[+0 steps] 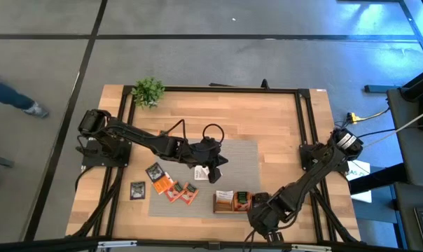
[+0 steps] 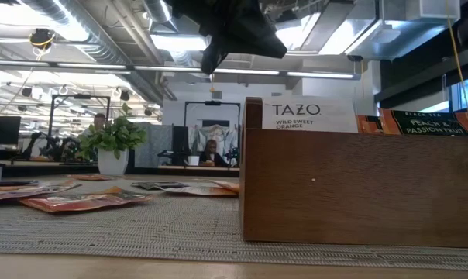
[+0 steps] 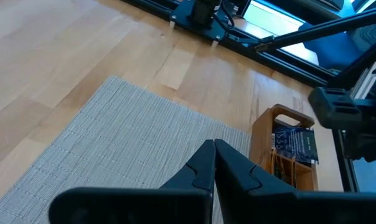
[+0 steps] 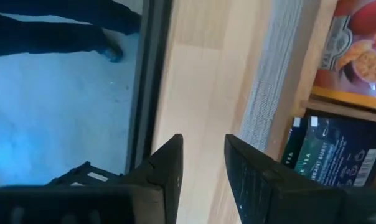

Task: Pick & Place Tea
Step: Put the black tea bag into the right compartment of the wooden organizer

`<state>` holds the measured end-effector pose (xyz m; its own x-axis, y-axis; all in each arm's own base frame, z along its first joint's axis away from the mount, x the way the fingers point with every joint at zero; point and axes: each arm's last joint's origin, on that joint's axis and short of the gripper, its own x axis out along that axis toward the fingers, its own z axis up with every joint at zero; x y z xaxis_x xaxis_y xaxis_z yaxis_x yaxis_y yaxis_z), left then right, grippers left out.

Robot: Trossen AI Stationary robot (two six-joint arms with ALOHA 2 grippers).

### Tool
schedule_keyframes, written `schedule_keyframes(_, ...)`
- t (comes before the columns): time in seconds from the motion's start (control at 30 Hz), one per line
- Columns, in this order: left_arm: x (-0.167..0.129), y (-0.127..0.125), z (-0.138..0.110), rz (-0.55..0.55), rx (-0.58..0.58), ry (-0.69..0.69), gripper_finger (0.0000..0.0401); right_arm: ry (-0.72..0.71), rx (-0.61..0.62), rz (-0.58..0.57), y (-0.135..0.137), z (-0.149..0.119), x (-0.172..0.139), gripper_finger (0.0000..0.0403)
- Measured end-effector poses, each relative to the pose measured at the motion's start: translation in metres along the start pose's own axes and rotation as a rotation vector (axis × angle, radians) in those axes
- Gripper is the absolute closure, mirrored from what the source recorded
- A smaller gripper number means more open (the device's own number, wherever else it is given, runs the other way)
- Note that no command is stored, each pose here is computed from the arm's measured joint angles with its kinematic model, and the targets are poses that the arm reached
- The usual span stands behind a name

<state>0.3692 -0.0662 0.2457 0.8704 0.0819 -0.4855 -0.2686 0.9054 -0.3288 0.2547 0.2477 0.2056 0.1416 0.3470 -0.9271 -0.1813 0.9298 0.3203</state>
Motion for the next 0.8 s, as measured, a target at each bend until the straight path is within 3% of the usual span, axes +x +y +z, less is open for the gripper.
schedule_keyframes(0.33, 0.0, 0.0, -0.001, 0.005, 0.003, 0.008, 0.0397, 0.068, 0.061, -0.055, -0.015, -0.016, 0.017, 0.0282)
schedule_keyframes(0.8, 0.0, 0.001, -0.001, 0.021, 0.003, -0.001, 0.0397, 0.047, 0.067, -0.109, -0.018, -0.016, 0.016, 0.0282)
